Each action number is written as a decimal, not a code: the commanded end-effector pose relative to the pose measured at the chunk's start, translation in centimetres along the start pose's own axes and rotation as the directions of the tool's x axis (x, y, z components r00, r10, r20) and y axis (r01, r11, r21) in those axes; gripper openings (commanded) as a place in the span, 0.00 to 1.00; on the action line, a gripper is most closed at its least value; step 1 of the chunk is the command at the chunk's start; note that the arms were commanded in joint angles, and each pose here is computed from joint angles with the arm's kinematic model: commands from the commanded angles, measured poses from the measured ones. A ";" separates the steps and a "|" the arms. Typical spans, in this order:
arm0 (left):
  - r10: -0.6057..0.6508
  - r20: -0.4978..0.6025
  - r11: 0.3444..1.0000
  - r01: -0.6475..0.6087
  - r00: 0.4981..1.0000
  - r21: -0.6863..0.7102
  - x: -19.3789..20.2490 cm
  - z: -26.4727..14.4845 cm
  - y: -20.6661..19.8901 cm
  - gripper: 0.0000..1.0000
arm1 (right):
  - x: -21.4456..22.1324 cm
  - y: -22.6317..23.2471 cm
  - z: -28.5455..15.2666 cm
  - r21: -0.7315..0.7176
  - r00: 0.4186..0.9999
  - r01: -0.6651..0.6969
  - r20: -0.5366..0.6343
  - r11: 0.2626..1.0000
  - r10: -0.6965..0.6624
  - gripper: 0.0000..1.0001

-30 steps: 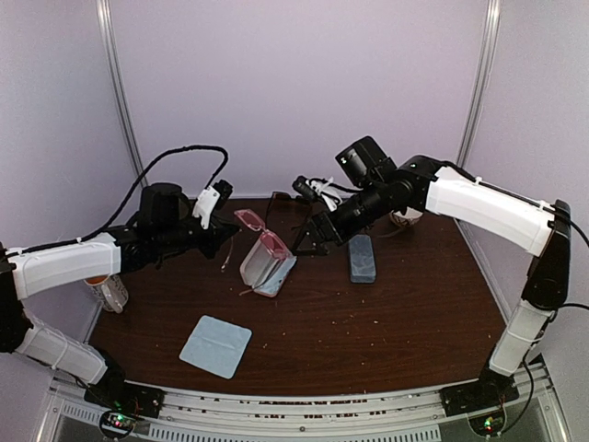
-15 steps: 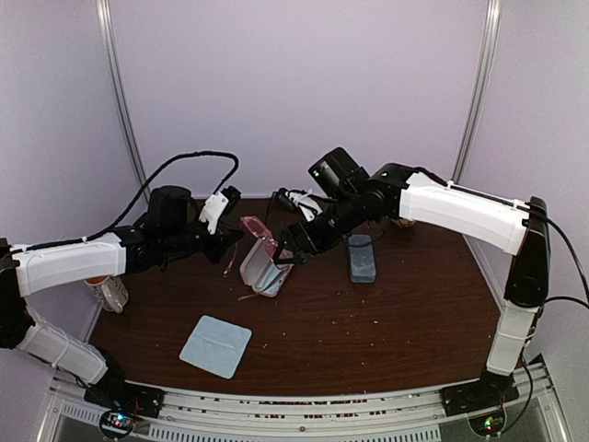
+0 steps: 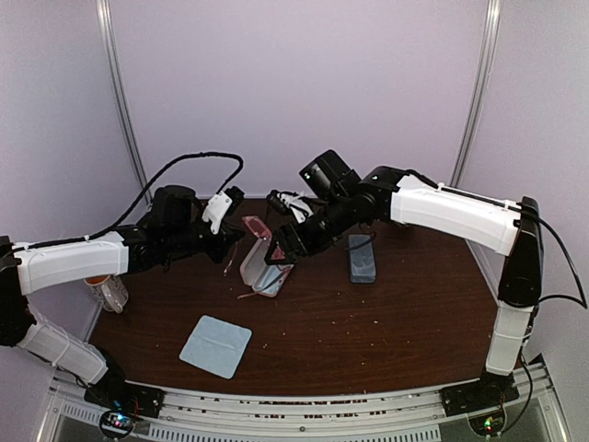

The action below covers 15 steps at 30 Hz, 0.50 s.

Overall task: Organize the sunglasses
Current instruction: Pass from the left arm to the right

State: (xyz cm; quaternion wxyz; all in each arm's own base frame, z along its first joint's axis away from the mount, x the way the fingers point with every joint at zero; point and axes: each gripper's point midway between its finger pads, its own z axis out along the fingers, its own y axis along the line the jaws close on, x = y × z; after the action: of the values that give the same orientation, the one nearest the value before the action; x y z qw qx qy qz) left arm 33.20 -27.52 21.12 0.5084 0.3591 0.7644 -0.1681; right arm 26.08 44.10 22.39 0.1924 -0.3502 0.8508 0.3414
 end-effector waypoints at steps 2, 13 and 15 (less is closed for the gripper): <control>0.018 0.035 0.999 -0.017 0.999 -0.028 -1.5 0.1 0.4 0.00 | -0.8 0.8 0.1 -0.023 1.000 0.003 0.022 1.000 -0.002 0.69; 0.026 0.029 0.999 -0.025 0.999 -0.034 -1.5 0.2 0.2 0.00 | -0.5 0.1 0.9 -0.004 1.000 -0.005 0.010 1.000 0.005 0.69; 0.029 0.027 0.999 -0.028 0.999 -0.032 -1.4 0.2 0.2 0.00 | -0.5 0.0 1.1 -0.003 1.000 -0.008 0.006 1.000 0.008 0.67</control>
State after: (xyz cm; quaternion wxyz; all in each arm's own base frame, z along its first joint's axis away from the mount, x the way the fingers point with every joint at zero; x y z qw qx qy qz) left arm 33.27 -27.39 21.00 0.5096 0.3571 0.7672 -0.1558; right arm 26.16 44.37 21.70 0.1854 -0.3462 0.8539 0.3416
